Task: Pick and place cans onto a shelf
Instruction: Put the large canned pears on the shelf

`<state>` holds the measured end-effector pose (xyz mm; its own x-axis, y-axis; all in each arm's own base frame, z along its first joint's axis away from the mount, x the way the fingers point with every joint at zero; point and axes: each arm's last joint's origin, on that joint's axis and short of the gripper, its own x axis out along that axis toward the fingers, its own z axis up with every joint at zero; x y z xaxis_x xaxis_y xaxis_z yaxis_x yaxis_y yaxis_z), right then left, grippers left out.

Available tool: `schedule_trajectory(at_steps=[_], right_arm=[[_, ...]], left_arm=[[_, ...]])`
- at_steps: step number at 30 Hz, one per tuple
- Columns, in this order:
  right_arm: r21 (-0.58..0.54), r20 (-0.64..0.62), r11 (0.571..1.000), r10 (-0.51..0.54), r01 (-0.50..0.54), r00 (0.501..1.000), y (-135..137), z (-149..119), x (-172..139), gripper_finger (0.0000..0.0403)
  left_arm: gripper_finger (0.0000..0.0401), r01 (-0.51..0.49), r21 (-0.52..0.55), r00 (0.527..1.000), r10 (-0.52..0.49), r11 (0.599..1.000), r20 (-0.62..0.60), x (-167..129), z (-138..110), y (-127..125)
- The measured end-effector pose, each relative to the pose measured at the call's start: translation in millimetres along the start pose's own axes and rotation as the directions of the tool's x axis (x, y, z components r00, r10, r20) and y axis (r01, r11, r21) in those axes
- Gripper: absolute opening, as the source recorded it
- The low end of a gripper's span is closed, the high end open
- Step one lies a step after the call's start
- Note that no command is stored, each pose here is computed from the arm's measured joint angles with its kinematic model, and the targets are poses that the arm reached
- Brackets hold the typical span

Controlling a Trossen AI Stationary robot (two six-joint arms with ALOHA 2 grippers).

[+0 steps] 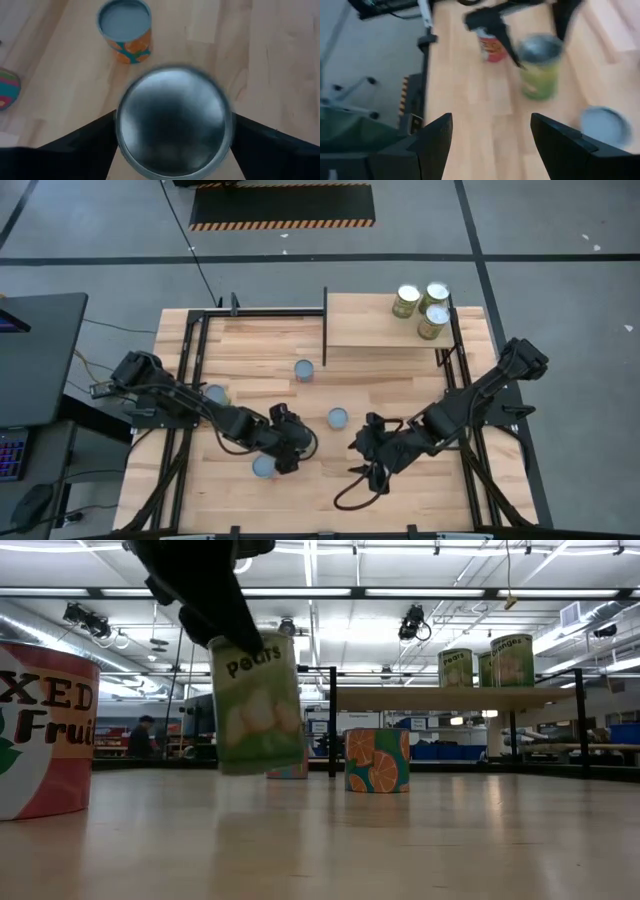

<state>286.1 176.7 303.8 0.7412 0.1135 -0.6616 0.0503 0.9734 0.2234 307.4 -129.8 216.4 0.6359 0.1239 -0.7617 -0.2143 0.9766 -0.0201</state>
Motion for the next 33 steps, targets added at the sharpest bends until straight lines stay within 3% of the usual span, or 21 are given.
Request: schedule_trajectory(at_steps=[7,12,15,22,27,33], right_arm=[[-0.045,0.059,0.999,0.01,-0.007,0.998,-17,-17,27,0.0275],[-0.065,0.098,0.998,-0.011,0.017,0.995,-33,-15,37,0.0277],[-0.087,0.106,0.996,-0.013,0.023,0.994,-43,-9,41,0.0289],[-0.15,0.132,0.989,0.033,-0.013,0.991,-60,3,70,0.0344],[-0.167,0.12,0.984,0.087,-0.066,0.989,-66,-1,101,0.0383],[-0.264,0.112,0.963,0.082,-0.049,0.99,-70,15,130,0.0397]], left_arm=[[0.0354,-0.007,-0.009,1.0,0.007,1.0,-0.015,16,0,2],[0.0355,0.007,-0.019,1.0,-0.007,1.0,0.01,10,8,4],[0.0355,0.033,-0.014,0.998,-0.032,0.999,0.059,-2,21,2],[0.0355,-0.01,0.026,1.0,0.01,1.0,-0.014,-45,43,13],[0.0355,-0.121,0.018,0.984,0.122,0.992,-0.126,-84,29,40],[0.0355,-0.19,-0.064,0.976,0.181,0.98,-0.119,-117,7,66]])
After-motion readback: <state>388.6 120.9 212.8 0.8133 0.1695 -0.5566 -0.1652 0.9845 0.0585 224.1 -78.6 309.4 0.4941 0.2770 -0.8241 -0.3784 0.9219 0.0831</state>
